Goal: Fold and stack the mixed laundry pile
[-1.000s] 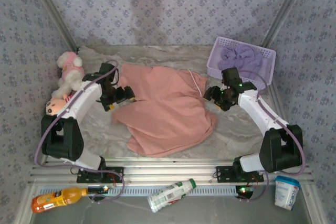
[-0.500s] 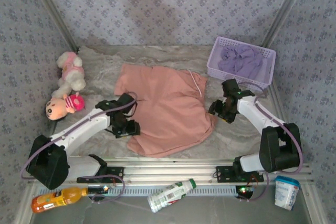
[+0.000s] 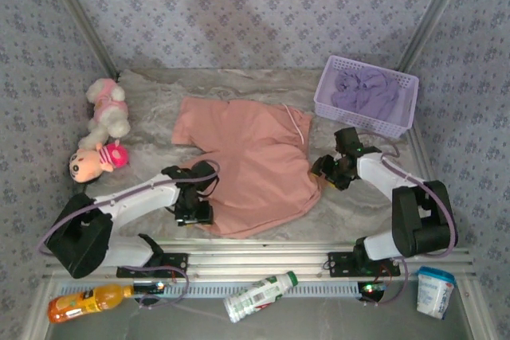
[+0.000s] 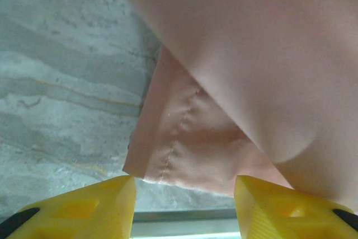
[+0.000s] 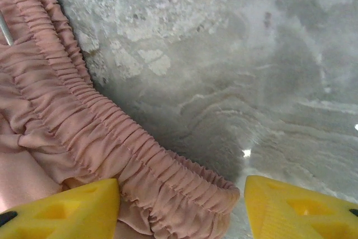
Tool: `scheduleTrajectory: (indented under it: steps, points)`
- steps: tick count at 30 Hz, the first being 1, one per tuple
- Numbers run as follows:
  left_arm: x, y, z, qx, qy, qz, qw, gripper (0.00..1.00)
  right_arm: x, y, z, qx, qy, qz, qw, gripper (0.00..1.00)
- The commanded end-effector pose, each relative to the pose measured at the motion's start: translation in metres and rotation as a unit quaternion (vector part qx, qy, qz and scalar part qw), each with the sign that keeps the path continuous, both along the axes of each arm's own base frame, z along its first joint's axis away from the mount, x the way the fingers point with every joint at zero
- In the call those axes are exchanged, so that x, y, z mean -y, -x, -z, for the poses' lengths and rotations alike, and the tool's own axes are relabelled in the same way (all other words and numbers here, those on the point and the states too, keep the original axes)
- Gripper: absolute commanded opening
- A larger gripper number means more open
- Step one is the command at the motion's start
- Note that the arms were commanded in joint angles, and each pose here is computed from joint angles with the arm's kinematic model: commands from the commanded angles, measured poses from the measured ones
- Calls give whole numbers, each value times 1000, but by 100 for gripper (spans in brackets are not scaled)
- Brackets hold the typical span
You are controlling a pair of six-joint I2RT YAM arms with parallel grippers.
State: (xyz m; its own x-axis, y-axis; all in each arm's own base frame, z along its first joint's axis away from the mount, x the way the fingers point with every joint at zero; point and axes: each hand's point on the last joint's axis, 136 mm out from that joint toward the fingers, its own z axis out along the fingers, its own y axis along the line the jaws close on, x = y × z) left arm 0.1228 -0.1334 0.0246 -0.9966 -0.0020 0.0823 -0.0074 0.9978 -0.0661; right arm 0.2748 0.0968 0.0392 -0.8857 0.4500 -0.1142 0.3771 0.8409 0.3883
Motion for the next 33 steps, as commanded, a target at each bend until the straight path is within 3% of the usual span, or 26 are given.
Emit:
scheduleTrajectory:
  steps: [1, 4, 8, 9, 13, 17, 21, 25, 29, 33]
  points:
    - [-2, -8, 10, 11, -22, -15, 1000, 50, -4, 2, 8, -7, -7, 3, 1000, 59]
    - [-2, -13, 14, 13, -29, -24, 999, 37, -6, 3, 10, -9, -8, 0, 1000, 46]
    - [-1, -19, 6, 22, -37, -24, 999, 5, -4, 4, 4, -11, -3, 0, 1000, 2]
    - [-1, -23, 0, 28, -40, -23, 999, 0, -4, 2, -1, -7, -5, 0, 1000, 0]
    - [-2, -59, -37, 69, -19, -52, 996, 0, -8, -19, -36, 27, -30, 7, 999, 0]
    - [-19, -127, -97, 144, 33, -129, 980, 0, -14, -63, -100, 99, -51, 17, 994, 0]
    - [-45, -200, -175, 258, 69, -184, 946, 0, -23, -120, -174, 190, -85, 24, 978, 0]
    - [-59, -256, -249, 342, 97, -196, 914, 0, -32, -170, -254, 281, -134, 18, 950, 0]
    - [-59, -284, -335, 418, 131, -176, 882, 0, -32, -188, -350, 378, -147, 8, 914, 0]
    - [-50, -279, -435, 507, 180, -133, 832, 0, -32, -173, -430, 450, -159, -13, 878, 0]
